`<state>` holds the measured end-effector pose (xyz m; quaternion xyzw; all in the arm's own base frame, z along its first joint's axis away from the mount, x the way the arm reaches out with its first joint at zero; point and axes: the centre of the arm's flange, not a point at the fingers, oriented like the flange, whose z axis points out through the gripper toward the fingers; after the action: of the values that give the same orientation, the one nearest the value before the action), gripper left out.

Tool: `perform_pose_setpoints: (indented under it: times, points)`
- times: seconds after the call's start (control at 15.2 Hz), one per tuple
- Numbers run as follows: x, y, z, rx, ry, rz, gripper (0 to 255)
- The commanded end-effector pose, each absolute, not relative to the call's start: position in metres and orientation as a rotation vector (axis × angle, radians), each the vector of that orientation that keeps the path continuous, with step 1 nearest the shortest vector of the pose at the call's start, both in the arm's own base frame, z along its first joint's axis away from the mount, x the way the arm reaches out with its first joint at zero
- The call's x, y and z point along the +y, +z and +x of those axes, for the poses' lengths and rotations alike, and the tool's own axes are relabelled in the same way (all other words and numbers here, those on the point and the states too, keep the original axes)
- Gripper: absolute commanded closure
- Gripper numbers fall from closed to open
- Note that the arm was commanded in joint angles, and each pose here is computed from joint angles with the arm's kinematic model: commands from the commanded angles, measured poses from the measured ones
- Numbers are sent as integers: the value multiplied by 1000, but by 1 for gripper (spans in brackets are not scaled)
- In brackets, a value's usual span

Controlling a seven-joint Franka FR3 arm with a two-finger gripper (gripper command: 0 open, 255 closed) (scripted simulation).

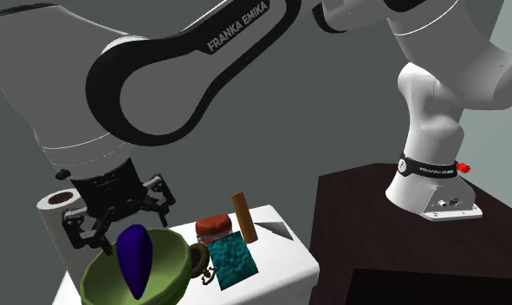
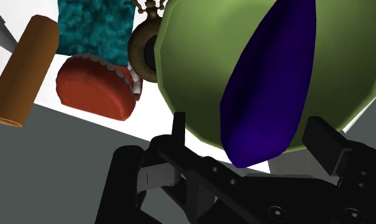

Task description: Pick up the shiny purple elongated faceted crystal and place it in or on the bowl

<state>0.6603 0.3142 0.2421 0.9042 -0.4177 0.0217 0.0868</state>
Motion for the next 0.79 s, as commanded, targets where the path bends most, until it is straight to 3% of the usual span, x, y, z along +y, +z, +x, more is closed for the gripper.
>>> perform_pose_setpoints:
  times: [0.0, 0.2, 0.73]
  points:
    - [316, 255, 661, -1244, 65, 2694, 0]
    - [323, 291, 662, -1244, 65, 2694, 0]
    - [323, 291, 662, -1244, 65, 2694, 0]
